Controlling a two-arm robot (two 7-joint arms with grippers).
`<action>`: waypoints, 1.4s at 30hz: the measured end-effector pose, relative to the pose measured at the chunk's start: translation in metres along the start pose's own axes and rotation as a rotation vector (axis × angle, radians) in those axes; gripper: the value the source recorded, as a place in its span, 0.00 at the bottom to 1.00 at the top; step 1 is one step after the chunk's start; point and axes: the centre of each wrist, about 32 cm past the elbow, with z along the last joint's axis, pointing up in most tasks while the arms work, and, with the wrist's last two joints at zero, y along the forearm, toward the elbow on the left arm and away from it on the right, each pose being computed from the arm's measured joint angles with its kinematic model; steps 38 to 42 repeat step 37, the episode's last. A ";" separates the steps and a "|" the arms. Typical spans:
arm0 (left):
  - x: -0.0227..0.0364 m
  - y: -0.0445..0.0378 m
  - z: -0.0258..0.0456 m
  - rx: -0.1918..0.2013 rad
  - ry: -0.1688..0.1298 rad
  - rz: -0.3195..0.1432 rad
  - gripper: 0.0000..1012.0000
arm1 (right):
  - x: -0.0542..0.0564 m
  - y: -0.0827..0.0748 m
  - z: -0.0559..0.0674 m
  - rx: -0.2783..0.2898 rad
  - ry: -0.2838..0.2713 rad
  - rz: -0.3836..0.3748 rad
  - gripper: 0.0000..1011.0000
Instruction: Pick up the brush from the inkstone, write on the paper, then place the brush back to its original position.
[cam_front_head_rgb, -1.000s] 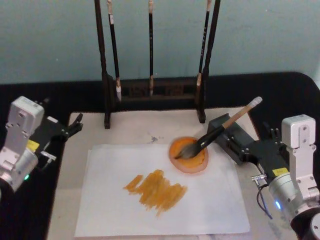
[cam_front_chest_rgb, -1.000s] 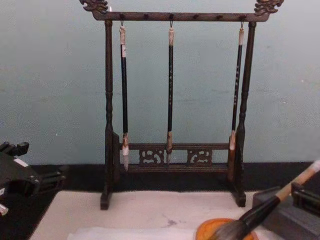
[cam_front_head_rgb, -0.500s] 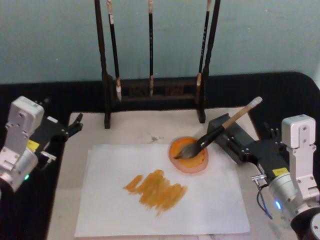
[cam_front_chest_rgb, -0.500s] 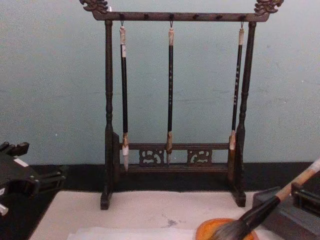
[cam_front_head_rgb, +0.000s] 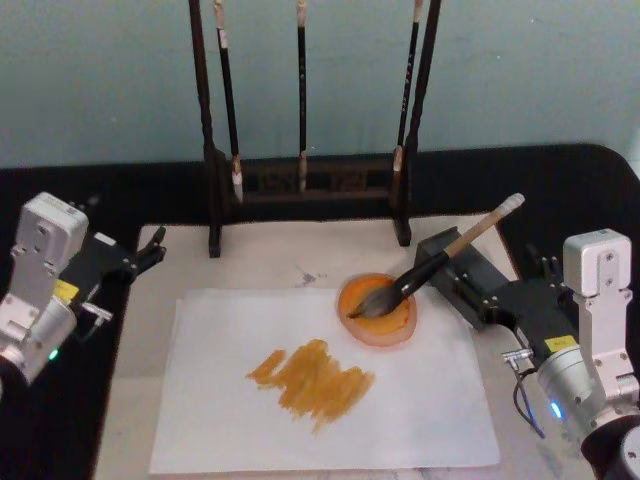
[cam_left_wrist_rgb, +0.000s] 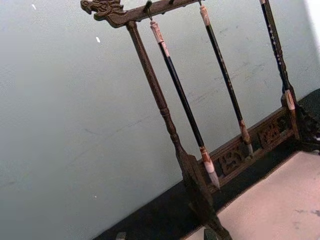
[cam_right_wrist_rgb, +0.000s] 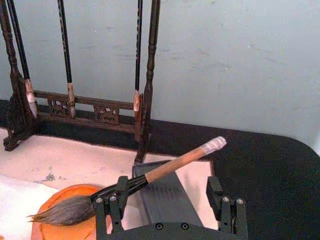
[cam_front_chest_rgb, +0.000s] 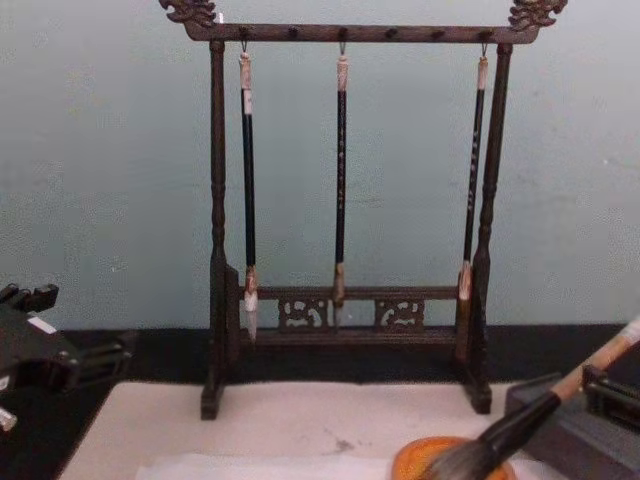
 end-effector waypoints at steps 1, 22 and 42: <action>0.0000 0.0000 0.0000 0.000 0.000 0.000 1.00 | 0.000 0.000 0.000 0.000 0.000 0.000 0.99; 0.0000 0.0000 0.0000 0.000 0.000 0.000 1.00 | 0.000 0.000 0.000 0.000 0.000 0.000 0.99; 0.0000 0.0000 0.0000 0.000 0.000 0.000 1.00 | 0.000 0.000 0.000 0.000 0.000 0.000 0.99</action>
